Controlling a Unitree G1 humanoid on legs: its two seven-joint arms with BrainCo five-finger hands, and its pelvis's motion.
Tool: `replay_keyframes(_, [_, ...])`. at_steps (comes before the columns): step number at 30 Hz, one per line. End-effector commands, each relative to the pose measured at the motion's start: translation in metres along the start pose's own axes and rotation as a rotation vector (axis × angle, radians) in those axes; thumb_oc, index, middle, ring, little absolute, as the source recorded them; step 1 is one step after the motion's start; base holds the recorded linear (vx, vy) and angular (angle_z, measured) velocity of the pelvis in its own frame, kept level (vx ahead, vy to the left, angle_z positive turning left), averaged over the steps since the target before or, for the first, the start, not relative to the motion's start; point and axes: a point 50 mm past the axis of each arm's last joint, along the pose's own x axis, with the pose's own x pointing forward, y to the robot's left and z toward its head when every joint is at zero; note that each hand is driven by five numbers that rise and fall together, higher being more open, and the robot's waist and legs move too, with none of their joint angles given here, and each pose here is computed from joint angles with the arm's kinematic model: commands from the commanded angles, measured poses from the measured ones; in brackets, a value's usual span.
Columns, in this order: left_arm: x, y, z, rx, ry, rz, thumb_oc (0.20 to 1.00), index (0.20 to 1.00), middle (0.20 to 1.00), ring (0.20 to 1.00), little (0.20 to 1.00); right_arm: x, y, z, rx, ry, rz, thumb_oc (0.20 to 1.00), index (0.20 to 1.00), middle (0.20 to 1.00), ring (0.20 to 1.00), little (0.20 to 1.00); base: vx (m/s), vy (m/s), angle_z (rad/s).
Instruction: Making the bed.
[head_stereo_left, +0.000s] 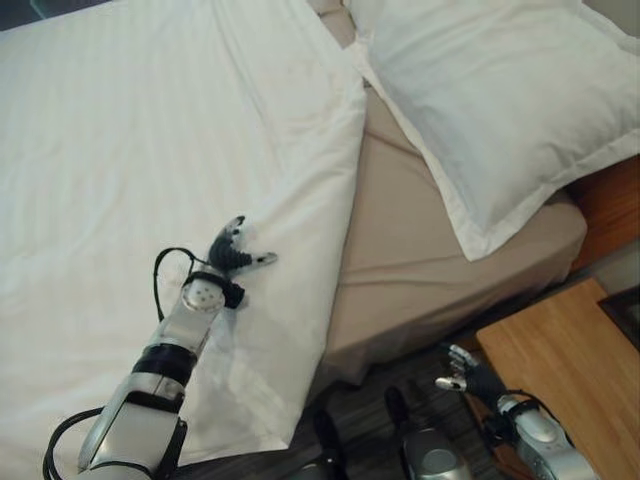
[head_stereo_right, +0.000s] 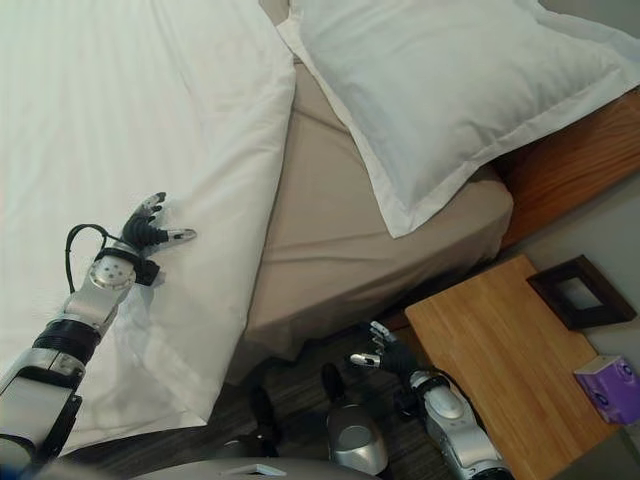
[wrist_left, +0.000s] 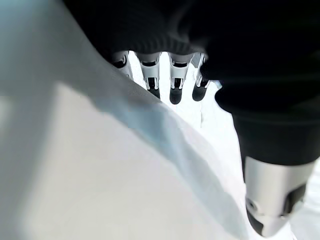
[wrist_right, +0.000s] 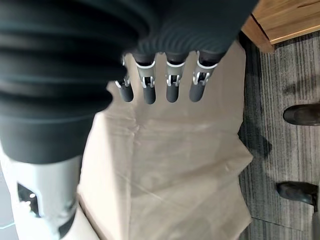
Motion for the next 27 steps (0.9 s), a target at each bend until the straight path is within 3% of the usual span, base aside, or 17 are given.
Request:
replay_keyframes(1, [0.000,0.030,-0.009,0.042,0.032,0.090,1.000,1.000,1.000,1.000,1.000,-0.006,-0.006,0.004,-0.001,-0.045,-0.019,1.000,1.000,1.000,1.000,1.000,0.00,0.000,0.00])
replay_keyframes(15, [-0.001,0.029,-0.017,0.031,0.080,0.102,1.000,1.000,1.000,1.000,1.000,-0.007,-0.009,0.001,0.003,-0.023,-0.026,1.000,1.000,1.000,1.000,1.000,0.00,0.000,0.00])
replay_keyframes(22, [-0.007,0.028,-0.044,0.017,0.218,0.094,1.000,1.000,1.000,1.000,1.000,-0.005,-0.008,0.001,0.003,-0.015,-0.019,1.000,1.000,1.000,1.000,1.000,0.00,0.000,0.00])
replay_keyframes(23, [-0.009,0.020,-0.055,-0.021,0.283,0.068,0.611,0.611,0.611,0.611,0.611,-0.004,-0.007,0.001,0.004,-0.006,-0.010,1.000,1.000,1.000,1.000,1.000,0.00,0.000,0.00])
replay_keyframes(24, [-0.009,0.020,-0.055,-0.021,0.283,0.067,0.300,0.300,0.300,0.300,0.300,-0.004,-0.007,0.001,0.004,-0.006,-0.011,1.000,1.000,1.000,1.000,1.000,0.00,0.000,0.00])
replay_keyframes(25, [-0.011,0.013,-0.062,-0.012,0.333,0.040,0.200,0.200,0.200,0.200,0.200,-0.003,-0.007,0.001,0.001,-0.004,-0.005,1.000,1.000,1.000,1.000,1.000,0.00,0.000,0.00])
replay_keyframes(27, [-0.009,0.005,-0.063,-0.002,0.356,0.019,0.200,0.200,0.200,0.200,0.200,-0.002,-0.006,0.002,-0.006,-0.001,0.004,1.000,1.000,1.000,1.000,1.000,0.00,0.000,0.00])
